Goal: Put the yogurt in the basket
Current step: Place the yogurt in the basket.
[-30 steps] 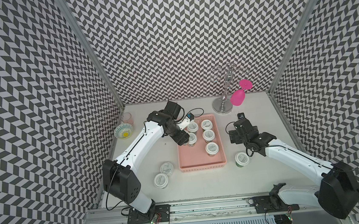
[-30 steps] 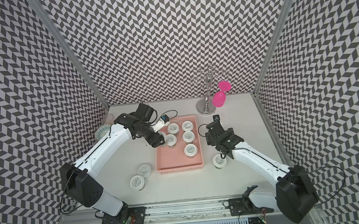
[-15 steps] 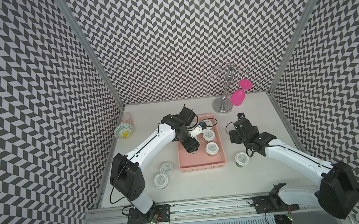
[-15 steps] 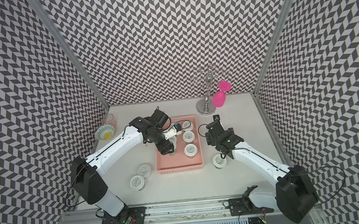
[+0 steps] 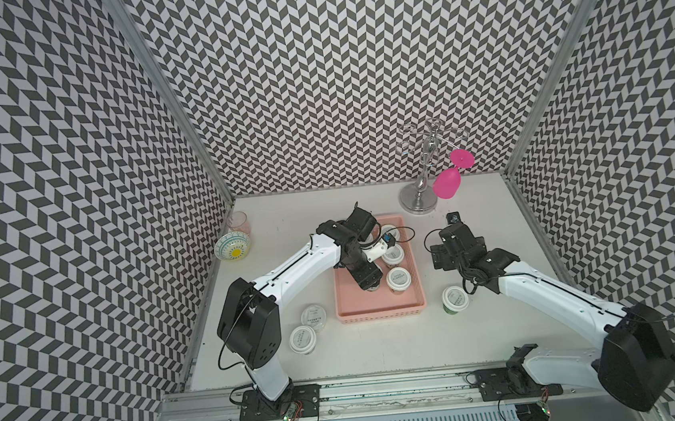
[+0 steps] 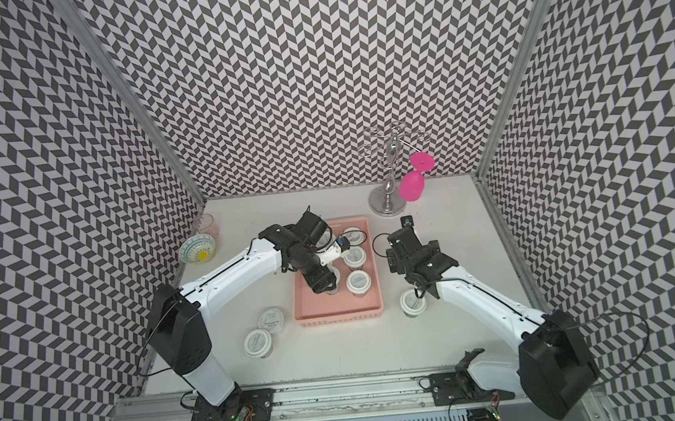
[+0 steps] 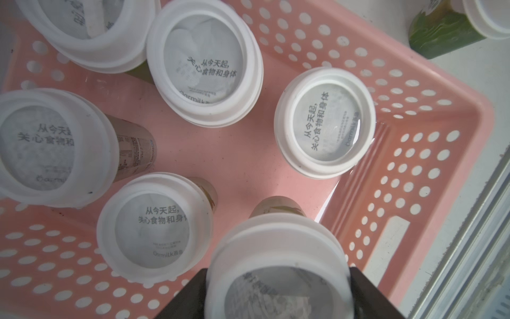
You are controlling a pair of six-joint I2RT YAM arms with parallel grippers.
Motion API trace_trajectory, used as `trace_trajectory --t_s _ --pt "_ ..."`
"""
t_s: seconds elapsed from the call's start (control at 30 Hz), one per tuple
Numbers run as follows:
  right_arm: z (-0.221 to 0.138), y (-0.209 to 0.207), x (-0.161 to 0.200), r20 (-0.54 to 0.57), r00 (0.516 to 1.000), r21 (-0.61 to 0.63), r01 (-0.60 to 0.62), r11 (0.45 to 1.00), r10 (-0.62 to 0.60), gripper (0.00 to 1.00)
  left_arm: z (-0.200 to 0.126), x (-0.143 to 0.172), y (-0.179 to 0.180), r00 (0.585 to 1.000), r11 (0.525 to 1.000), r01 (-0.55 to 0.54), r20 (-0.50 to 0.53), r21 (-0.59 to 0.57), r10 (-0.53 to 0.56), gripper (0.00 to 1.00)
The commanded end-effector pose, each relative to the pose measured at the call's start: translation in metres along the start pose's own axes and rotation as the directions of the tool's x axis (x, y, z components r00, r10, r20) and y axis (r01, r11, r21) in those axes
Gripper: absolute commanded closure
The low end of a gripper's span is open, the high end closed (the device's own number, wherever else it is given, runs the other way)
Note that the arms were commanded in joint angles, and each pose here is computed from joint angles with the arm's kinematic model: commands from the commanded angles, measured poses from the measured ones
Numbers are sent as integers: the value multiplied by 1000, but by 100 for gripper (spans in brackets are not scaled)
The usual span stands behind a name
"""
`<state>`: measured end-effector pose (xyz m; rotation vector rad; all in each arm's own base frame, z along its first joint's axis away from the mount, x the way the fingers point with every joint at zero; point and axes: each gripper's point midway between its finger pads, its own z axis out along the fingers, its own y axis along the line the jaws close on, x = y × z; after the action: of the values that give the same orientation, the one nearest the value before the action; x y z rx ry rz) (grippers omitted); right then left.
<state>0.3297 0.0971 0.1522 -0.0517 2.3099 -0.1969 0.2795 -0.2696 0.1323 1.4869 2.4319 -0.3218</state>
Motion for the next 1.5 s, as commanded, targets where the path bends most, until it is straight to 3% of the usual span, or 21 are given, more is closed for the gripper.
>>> trace_trajectory --t_s 0.0,1.03,1.47 --pt "3 -1 -3 22 1000 11 -10 1000 10 0 10 -7 1 1000 1000 1 23 -7 0 24" --pt "4 0 -3 20 1000 9 -7 1000 7 0 49 9 1 999 999 -16 -49 -28 15 23" --pt "3 0 -4 23 1000 7 -10 1000 10 1 22 -9 -1 1000 999 -24 15 -37 25 6"
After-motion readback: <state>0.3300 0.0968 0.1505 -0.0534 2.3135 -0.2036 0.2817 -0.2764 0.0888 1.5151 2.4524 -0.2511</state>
